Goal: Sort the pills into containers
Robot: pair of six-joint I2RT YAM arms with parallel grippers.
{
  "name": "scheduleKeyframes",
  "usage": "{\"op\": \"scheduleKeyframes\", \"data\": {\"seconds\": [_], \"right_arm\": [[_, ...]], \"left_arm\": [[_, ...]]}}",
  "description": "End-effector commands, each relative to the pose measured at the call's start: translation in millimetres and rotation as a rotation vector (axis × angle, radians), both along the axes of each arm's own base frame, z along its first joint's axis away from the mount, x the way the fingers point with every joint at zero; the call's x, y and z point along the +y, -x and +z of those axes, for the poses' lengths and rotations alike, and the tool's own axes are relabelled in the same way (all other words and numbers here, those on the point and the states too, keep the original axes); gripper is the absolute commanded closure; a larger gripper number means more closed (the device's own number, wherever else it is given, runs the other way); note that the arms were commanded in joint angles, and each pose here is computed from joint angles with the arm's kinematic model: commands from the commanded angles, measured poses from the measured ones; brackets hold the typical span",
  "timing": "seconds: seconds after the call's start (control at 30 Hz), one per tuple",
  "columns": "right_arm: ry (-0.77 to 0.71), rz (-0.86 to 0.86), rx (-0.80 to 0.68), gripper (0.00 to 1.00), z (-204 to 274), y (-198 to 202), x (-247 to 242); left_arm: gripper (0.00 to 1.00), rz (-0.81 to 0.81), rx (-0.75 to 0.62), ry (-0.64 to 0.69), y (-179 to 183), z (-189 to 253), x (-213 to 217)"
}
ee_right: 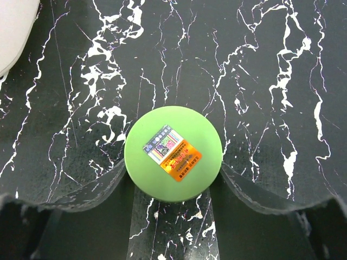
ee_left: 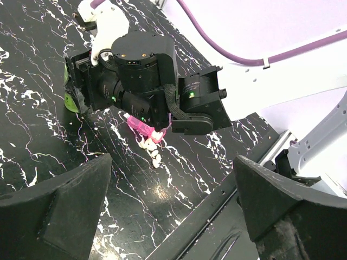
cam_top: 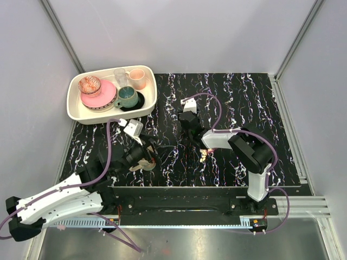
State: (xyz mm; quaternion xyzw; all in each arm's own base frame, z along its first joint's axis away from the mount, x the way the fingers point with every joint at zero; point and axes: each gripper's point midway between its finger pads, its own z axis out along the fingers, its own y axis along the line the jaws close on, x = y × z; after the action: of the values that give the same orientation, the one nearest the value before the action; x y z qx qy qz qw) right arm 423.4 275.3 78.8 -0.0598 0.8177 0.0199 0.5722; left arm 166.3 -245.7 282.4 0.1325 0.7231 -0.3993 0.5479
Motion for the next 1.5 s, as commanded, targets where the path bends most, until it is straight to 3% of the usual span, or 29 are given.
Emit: {"op": "scheduleKeyframes", "data": {"seconds": [0.0,0.17,0.27,0.5,0.6,0.73,1.13,1.47], "right_arm": [[-0.002,0.004,-0.034,0.48,14.8,-7.3,6.1],[-0.026,0.081,0.004,0.14,19.9,-3.8,20.8],[-0.056,0.106,0.010,0.09,28.4,0.7,25.5],[-0.087,0.150,0.016,0.05,59.0,18.1,20.5],[-0.107,0.041,0.048,0.03,70.7,30.6,-8.2],[-0.182,0.027,0.069,0.03,93.6,52.9,-36.0],[-0.113,0.046,0.339,0.05,29.4,93.7,-68.7],[-0.017,-0.023,0.442,0.06,-24.1,100.1,-83.5]], "left_arm": [[0.01,0.001,-0.011,0.039,1.7,8.8,2.3],[0.01,0.005,-0.005,0.055,3.0,8.1,4.6],[0.01,0.004,-0.002,0.062,4.3,7.0,6.0],[0.01,0.010,-0.005,0.076,6.0,8.8,10.8],[0.01,0.016,-0.002,0.072,6.1,7.4,13.2],[0.01,0.020,0.004,0.077,6.9,4.8,15.1],[0.01,0.024,0.016,0.103,11.1,0.7,21.6],[0.01,0.013,0.023,0.093,11.6,-2.7,18.9]]}}
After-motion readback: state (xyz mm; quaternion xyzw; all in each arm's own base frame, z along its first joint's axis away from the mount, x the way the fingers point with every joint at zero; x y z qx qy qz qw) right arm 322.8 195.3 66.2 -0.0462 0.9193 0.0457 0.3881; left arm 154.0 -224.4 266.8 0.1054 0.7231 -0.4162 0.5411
